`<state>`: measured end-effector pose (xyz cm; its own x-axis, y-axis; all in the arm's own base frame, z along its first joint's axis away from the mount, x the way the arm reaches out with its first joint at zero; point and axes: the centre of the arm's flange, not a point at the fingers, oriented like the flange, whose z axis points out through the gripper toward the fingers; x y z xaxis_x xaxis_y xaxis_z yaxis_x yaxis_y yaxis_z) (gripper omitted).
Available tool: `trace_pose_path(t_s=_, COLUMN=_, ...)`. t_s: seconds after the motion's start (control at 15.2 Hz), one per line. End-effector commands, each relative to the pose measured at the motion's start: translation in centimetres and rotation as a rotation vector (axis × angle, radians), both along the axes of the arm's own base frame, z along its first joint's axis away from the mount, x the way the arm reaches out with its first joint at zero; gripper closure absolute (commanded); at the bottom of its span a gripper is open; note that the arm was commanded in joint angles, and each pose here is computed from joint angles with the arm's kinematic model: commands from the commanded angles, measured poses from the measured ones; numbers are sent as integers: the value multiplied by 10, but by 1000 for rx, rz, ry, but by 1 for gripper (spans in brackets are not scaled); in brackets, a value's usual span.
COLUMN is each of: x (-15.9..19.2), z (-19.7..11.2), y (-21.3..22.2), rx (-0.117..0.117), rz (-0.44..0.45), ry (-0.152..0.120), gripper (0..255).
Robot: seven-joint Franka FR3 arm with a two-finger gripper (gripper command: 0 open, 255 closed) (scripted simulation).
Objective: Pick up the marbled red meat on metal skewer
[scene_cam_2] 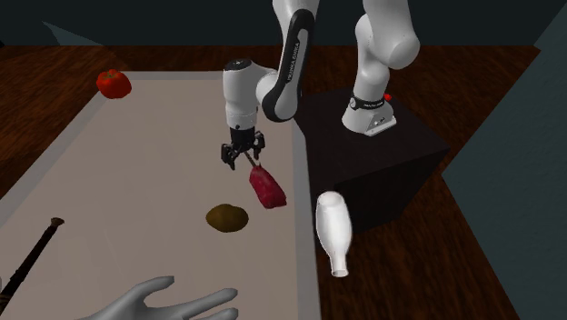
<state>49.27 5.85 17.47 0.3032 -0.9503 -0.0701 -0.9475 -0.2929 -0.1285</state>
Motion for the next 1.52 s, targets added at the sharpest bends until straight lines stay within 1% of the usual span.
trace_pose_path(t_s=0.0, x=1, z=-5, y=0, rx=0, rz=0, ry=-1, gripper=0)
trace_pose_path(t_s=0.07, x=1, z=-5, y=0, rx=0, rz=0, ry=-1, gripper=0)
trace_pose_path(t_s=0.13, x=1, z=-5, y=0, rx=0, rz=0, ry=-1, gripper=255)
trace_pose_path(t_s=0.73, x=1, z=-5, y=0, rx=0, rz=0, ry=-1, gripper=255)
trace_pose_path(t_s=1.45, x=1, z=53, y=0, rx=0, rz=0, ry=-1, gripper=255)
